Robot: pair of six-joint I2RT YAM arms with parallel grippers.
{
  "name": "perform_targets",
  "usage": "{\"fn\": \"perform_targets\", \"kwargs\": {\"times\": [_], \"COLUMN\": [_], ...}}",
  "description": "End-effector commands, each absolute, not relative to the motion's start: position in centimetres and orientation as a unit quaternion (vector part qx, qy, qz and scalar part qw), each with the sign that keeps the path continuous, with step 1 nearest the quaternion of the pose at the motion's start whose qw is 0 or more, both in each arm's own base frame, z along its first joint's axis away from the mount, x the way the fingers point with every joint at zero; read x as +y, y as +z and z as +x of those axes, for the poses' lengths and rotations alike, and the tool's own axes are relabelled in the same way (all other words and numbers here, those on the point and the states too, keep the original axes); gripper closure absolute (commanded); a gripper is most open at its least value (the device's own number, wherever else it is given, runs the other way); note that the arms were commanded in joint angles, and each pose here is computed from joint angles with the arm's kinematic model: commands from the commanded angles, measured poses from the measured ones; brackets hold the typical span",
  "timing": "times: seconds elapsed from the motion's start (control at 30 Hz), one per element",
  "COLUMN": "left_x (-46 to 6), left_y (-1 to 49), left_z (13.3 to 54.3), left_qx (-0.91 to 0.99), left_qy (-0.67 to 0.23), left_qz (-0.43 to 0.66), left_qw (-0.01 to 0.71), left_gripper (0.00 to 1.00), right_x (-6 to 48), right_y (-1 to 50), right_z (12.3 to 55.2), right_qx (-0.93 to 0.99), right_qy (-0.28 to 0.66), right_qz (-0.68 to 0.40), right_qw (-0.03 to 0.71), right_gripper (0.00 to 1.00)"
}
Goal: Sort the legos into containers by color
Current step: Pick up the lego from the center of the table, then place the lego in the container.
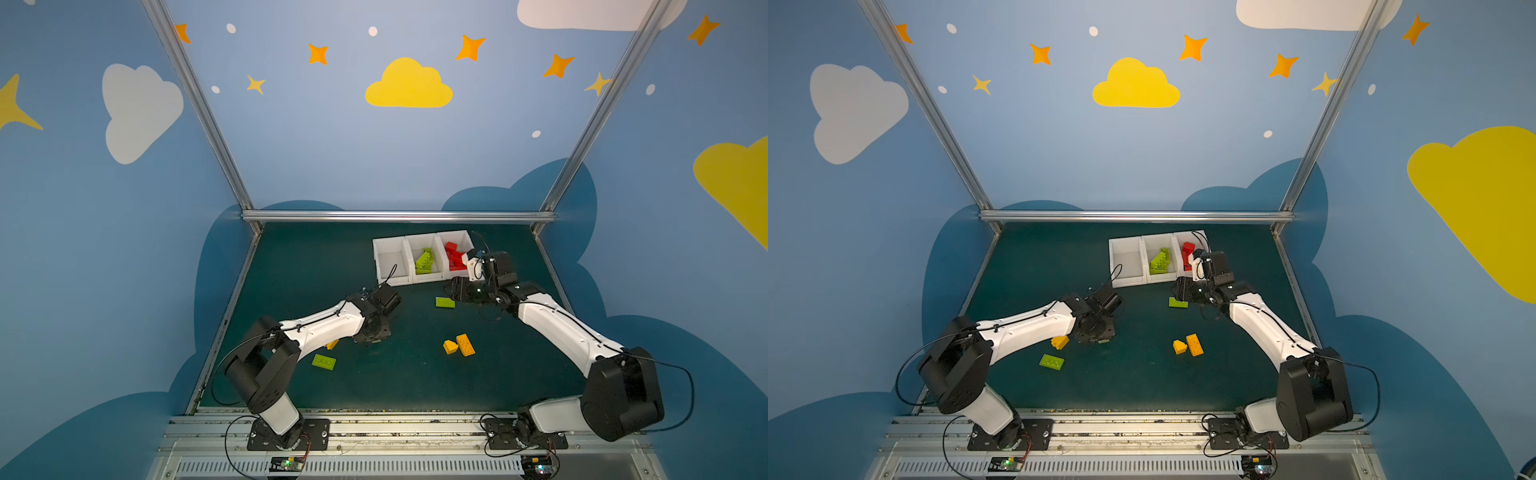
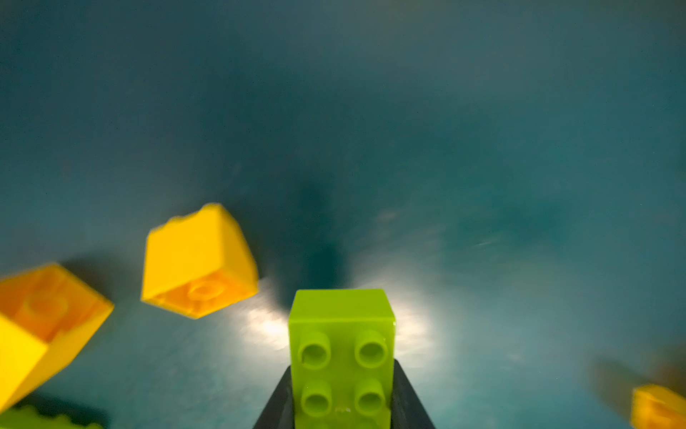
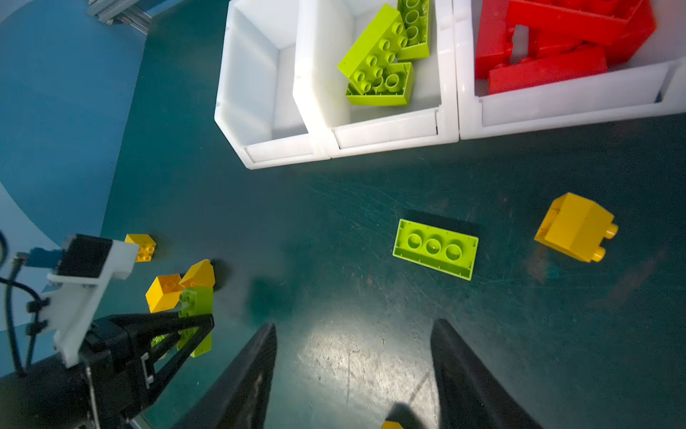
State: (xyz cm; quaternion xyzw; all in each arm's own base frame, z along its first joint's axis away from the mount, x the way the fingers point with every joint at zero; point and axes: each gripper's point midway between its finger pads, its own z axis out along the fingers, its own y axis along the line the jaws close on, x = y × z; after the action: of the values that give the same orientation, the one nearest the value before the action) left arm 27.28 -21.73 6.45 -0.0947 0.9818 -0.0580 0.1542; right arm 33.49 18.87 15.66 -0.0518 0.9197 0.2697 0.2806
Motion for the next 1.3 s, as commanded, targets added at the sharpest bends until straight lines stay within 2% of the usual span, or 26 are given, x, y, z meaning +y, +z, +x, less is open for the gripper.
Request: {"fn": "perform_targets", "kwargs": {"times": [0.0, 0.53, 0.83, 1.27], "left_x": [-22.8, -30.8, -34.9, -37.6], "left_y": [8.8, 15.0, 17.1, 18.8], "left_z": [28.5, 38.3, 44.5, 52.0], "left_qx": [0.981, 0.962, 0.942, 0.916], "left_qy": [-0.069, -0.148, -0.210, -0.247], "left_qz": [-0.048, 0.042, 0.063, 0.058], "left_qw": [0.177, 0.226, 0.253, 0.312], "left_gripper": [0.65, 0.65, 0.68, 0.69], "right_x": [18.5, 17.6, 17.3, 17.0], "right_y": [15.8, 13.6, 13.3, 13.4], "right_z": [32.5, 27.9, 26.3, 25.5], "right_qx": [0.918, 0.924, 0.925, 0.927], "right_qy": [0.277, 0.290, 0.285, 0.283], "right_qz": [-0.049, -0.053, -0.066, -0.070], "right_qw": [0.280, 0.244, 0.243, 0.239], "right_gripper": [0.36, 0.35, 0.31, 0.31]}}
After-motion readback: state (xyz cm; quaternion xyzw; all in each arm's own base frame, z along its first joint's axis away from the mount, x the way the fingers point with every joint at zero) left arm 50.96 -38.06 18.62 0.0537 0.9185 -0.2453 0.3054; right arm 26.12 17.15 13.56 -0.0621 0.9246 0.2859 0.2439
